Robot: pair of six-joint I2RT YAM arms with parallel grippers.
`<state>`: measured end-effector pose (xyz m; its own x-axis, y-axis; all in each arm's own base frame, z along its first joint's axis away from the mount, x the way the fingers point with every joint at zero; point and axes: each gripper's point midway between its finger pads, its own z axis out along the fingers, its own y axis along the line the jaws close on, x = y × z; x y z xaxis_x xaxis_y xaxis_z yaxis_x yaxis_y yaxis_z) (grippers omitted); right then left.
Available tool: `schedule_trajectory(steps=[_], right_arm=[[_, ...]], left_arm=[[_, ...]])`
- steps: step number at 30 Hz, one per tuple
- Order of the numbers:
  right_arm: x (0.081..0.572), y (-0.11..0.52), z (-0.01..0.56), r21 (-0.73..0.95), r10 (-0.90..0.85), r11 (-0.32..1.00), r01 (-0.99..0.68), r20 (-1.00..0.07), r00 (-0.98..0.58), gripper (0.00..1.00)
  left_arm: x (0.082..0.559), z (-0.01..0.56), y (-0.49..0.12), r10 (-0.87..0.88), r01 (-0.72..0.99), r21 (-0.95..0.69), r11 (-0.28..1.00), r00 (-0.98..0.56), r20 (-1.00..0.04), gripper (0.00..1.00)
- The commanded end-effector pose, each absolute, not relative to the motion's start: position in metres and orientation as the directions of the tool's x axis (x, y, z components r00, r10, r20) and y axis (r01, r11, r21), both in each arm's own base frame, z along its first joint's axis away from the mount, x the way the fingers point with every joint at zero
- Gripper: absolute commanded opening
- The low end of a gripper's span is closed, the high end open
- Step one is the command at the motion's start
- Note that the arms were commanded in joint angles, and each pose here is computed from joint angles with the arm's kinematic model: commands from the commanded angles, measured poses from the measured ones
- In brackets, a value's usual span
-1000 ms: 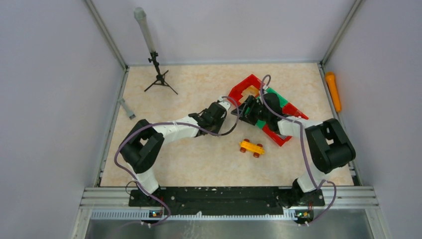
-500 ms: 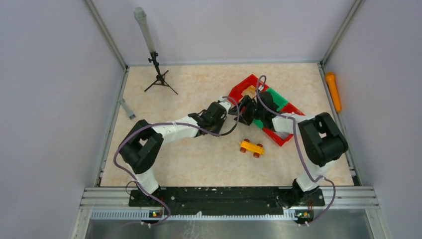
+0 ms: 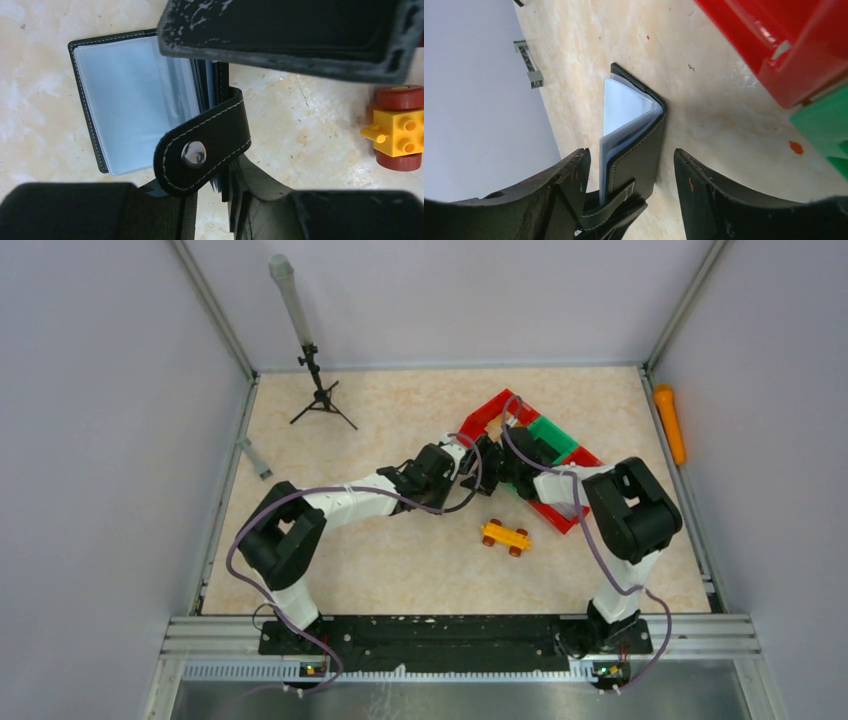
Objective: Take the credit cards out of the card holder
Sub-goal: Remove the credit card from the card holder.
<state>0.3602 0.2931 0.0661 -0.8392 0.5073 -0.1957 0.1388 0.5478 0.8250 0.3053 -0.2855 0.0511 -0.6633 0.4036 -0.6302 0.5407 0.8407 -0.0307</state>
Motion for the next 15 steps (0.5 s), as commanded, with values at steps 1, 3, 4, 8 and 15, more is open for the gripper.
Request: schedule_trajectory(steps=[1, 3, 4, 8, 15], right_arm=[[0.359, 0.31, 0.07, 0.843, 0.483, 0.524, 0.12, -0.178, -0.858, 0.62], [0.357, 0.31, 0.067, 0.842, 0.477, 0.525, 0.122, -0.173, -0.862, 0.58], [0.356, 0.31, 0.067, 0.842, 0.473, 0.527, 0.117, -0.176, -0.863, 0.56], [0.351, 0.306, 0.062, 0.824, 0.45, 0.557, 0.108, -0.189, -0.873, 0.46], [0.347, 0.303, 0.058, 0.801, 0.416, 0.593, 0.082, -0.217, -0.883, 0.25]], left_arm=[[0.306, 0.073, -0.296, 0.378, 0.57, -0.068, 0.819, -0.624, -0.683, 0.29], [0.305, 0.074, -0.298, 0.378, 0.575, -0.075, 0.815, -0.625, -0.683, 0.31], [0.305, 0.073, -0.299, 0.38, 0.579, -0.079, 0.811, -0.625, -0.682, 0.32], [0.301, 0.075, -0.304, 0.382, 0.598, -0.107, 0.794, -0.628, -0.678, 0.44], [0.295, 0.08, -0.311, 0.367, 0.618, -0.157, 0.77, -0.631, -0.683, 0.53]])
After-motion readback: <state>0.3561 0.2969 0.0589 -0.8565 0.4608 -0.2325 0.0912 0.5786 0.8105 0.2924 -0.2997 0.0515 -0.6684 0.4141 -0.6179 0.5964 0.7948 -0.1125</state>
